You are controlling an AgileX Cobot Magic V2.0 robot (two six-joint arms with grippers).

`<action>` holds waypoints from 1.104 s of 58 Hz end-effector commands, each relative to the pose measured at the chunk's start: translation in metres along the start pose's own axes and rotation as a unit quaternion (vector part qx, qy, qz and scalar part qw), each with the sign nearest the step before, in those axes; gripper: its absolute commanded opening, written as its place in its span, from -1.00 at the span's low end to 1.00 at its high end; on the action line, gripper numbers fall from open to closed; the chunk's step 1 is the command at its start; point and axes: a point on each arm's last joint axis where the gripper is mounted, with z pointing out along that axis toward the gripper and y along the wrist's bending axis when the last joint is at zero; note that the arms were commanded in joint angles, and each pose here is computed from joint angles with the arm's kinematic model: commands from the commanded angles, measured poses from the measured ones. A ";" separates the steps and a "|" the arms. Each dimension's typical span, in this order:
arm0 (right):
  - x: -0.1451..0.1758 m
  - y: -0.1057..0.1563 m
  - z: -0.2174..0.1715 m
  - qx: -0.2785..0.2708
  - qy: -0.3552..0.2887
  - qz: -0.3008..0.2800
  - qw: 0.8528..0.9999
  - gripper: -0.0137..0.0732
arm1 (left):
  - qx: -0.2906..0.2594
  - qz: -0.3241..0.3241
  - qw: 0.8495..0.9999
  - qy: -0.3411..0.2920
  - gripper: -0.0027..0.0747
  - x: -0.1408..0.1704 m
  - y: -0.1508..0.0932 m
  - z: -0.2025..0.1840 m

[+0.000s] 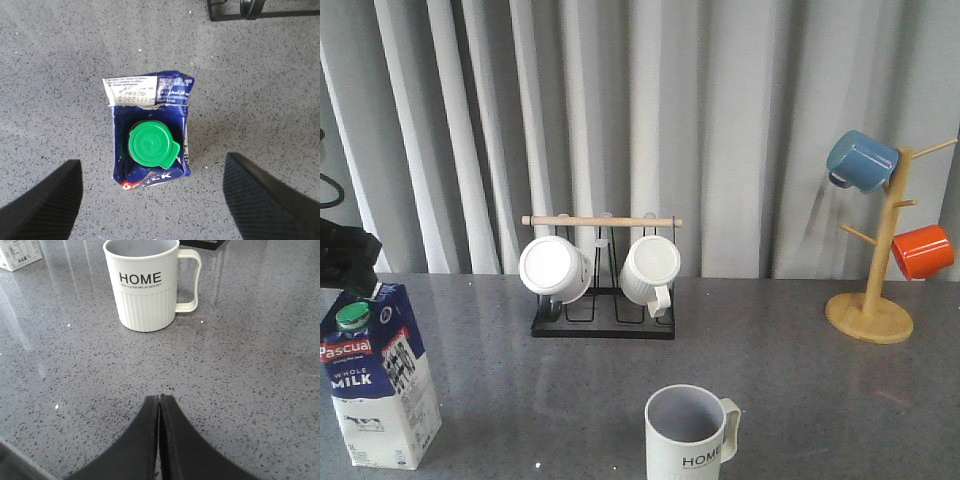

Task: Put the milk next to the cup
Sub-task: 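Lower the left gripper onto the milk carton top and grasp it, then lift the milk carton with the left gripper toward the mug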

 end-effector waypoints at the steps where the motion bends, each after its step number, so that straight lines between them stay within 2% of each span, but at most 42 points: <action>1: -0.012 0.002 -0.002 -0.009 -0.019 0.000 1.000 -0.70 | 0.002 0.002 0.999 -0.037 0.51 -0.004 -0.001 -0.018; 64: -0.012 0.003 -0.002 -0.011 -0.019 0.000 1.000 -0.70 | -0.012 0.015 1.000 0.014 0.51 -0.013 0.004 0.042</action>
